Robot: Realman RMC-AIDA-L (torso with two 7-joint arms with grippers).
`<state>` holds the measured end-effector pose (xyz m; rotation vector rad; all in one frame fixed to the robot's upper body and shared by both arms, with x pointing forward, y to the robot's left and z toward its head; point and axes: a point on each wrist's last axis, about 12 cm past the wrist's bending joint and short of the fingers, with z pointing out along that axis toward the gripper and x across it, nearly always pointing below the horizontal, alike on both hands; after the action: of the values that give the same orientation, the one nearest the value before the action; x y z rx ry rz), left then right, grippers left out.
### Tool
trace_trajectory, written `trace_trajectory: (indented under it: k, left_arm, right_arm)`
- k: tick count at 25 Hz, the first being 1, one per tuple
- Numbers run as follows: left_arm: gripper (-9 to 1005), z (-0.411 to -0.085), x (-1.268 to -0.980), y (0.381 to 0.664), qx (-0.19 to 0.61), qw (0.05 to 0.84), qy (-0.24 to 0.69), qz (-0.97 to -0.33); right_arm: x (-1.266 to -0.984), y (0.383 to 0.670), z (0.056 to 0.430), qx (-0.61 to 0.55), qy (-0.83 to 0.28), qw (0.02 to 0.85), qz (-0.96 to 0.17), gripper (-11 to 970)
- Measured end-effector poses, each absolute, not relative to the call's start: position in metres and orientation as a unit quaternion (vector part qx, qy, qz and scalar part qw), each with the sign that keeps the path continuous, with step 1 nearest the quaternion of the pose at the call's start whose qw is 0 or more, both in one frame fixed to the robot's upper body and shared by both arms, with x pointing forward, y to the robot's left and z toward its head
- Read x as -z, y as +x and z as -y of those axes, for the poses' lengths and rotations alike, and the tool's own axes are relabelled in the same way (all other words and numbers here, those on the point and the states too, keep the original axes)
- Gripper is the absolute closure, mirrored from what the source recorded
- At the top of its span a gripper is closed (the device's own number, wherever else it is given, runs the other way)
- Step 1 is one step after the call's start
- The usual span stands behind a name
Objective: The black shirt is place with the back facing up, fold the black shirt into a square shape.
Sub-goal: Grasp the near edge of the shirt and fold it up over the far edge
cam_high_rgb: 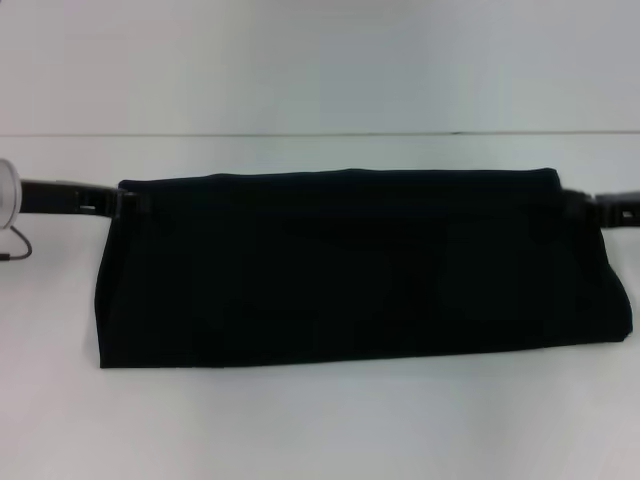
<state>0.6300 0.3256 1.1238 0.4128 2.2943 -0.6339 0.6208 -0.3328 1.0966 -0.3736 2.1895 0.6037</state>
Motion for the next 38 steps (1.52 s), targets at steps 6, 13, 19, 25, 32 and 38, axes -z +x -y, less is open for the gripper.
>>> trace_trajectory:
  k: [6, 13, 19, 25, 32, 38]
  left_arm:
    - [990, -0.322, -1.132, 0.645, 0.216, 0.375, 0.161, -0.887]
    - [990, -0.317, -1.138, 0.659, 0.184, 0.392, 0.158, -0.888]
    - [990, -0.312, -1.135, 0.664, 0.171, 0.395, 0.157, -0.889]
    - [989, -0.310, -1.127, 0.662, 0.166, 0.391, 0.150, -0.893]
    - [989, -0.307, -1.122, 0.663, 0.162, 0.391, 0.149, -0.894]
    - [972, -0.297, -1.118, 0.667, 0.151, 0.398, 0.150, -0.892]
  right_arm:
    - [-1.105, 0.647, 0.314, -0.199, -0.144, 0.432, -0.868, 947]
    - [-1.112, 0.672, 0.297, -0.148, -0.146, 0.450, -0.868, 947]
    - [-1.113, 0.682, 0.282, -0.115, -0.157, 0.459, -0.867, 946]
    - [-1.109, 0.683, 0.276, -0.109, -0.159, 0.458, -0.868, 947]
    - [-1.102, 0.681, 0.273, -0.104, -0.159, 0.462, -0.866, 934]
    - [-1.099, 0.681, 0.276, -0.088, -0.149, 0.465, -0.868, 859]
